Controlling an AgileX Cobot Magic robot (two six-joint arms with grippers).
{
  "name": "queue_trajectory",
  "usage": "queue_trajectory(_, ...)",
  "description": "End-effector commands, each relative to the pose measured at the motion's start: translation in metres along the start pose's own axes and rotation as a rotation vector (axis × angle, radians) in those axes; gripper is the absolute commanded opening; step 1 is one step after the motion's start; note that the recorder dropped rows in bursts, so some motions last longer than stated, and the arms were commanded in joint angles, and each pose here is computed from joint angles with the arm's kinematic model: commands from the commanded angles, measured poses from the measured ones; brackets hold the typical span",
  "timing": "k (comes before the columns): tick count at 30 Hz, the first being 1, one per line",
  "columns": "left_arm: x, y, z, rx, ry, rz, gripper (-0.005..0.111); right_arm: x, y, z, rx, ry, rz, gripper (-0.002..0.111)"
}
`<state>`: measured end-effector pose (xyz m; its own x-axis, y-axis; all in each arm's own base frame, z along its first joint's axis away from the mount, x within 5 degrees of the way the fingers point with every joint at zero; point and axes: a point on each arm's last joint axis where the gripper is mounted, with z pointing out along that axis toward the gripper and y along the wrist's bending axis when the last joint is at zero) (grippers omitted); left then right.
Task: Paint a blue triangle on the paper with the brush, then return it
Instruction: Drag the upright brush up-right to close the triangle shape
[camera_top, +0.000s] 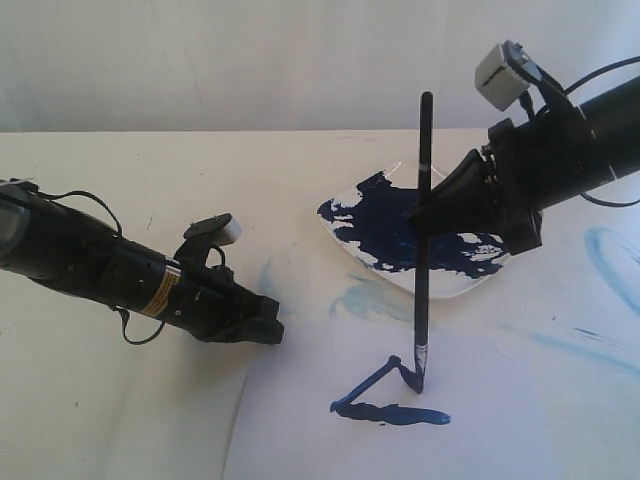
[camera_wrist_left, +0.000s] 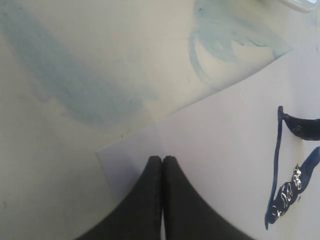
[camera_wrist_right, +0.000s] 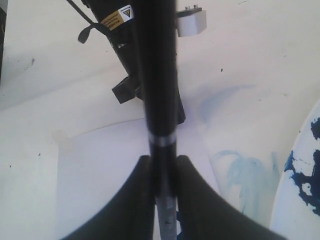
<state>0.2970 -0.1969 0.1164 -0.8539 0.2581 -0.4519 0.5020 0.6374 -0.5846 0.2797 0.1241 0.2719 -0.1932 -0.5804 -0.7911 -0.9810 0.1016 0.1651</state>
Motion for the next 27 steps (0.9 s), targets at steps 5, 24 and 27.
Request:
queue_trajectory(5,0.001,0.001,0.001,-0.021,0.008,0.018,0.000,0.003,0.002,0.000,-0.008,0.032,0.044,0.000)
queue_trajectory(24,0.001,0.001,0.001,-0.021,0.008,0.018,0.000,-0.003,0.013,-0.011,0.025,0.061,0.062,0.000)
queue_trajectory(27,0.001,0.001,0.001,-0.021,0.008,0.018,0.000,-0.003,0.014,-0.012,0.029,0.074,0.071,0.000)
